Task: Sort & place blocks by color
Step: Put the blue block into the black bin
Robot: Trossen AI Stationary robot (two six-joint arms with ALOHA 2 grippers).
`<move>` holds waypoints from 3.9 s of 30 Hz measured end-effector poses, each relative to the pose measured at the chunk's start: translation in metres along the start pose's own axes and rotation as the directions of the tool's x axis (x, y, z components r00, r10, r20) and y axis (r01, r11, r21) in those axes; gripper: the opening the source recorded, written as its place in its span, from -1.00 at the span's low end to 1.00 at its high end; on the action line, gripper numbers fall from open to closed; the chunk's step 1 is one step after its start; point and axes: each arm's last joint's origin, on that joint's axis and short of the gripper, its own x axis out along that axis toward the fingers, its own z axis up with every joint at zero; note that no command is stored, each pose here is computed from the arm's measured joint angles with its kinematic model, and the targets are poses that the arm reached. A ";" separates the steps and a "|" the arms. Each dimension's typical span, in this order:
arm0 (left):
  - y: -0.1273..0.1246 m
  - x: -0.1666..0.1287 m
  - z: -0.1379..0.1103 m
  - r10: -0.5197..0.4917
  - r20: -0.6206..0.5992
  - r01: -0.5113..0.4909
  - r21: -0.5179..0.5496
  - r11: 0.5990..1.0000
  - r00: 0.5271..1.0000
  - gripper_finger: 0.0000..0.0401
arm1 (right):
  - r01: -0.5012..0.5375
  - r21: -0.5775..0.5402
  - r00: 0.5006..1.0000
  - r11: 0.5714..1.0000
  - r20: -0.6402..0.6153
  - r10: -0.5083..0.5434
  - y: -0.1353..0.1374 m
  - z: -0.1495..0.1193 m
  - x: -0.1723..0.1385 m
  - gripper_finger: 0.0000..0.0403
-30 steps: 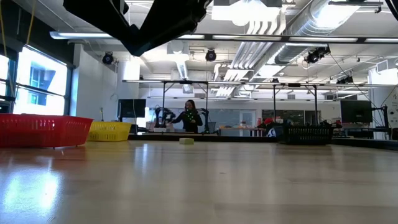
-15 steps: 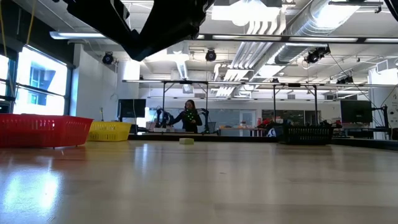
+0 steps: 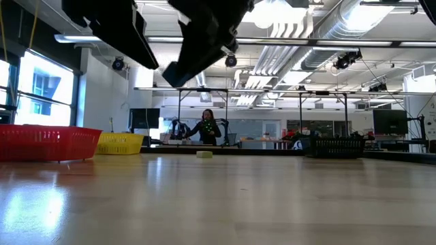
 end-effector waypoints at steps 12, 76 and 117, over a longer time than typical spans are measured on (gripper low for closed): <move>0.054 0.029 0.002 0.157 -0.113 -0.157 0.008 0.988 0.981 0.17 | 0.342 0.082 0.922 0.936 -0.222 -0.317 -0.086 -0.012 0.025 -0.49; 0.193 0.073 0.011 0.048 0.078 -0.056 0.108 0.993 0.996 0.17 | 0.571 0.204 0.797 0.795 -0.368 -0.478 -0.291 0.016 -0.007 -0.49; 0.255 0.074 -0.018 0.217 -0.019 -0.218 -0.095 0.971 0.976 0.17 | 0.631 0.172 0.304 0.757 -0.952 -0.037 -0.340 -0.186 0.036 -0.10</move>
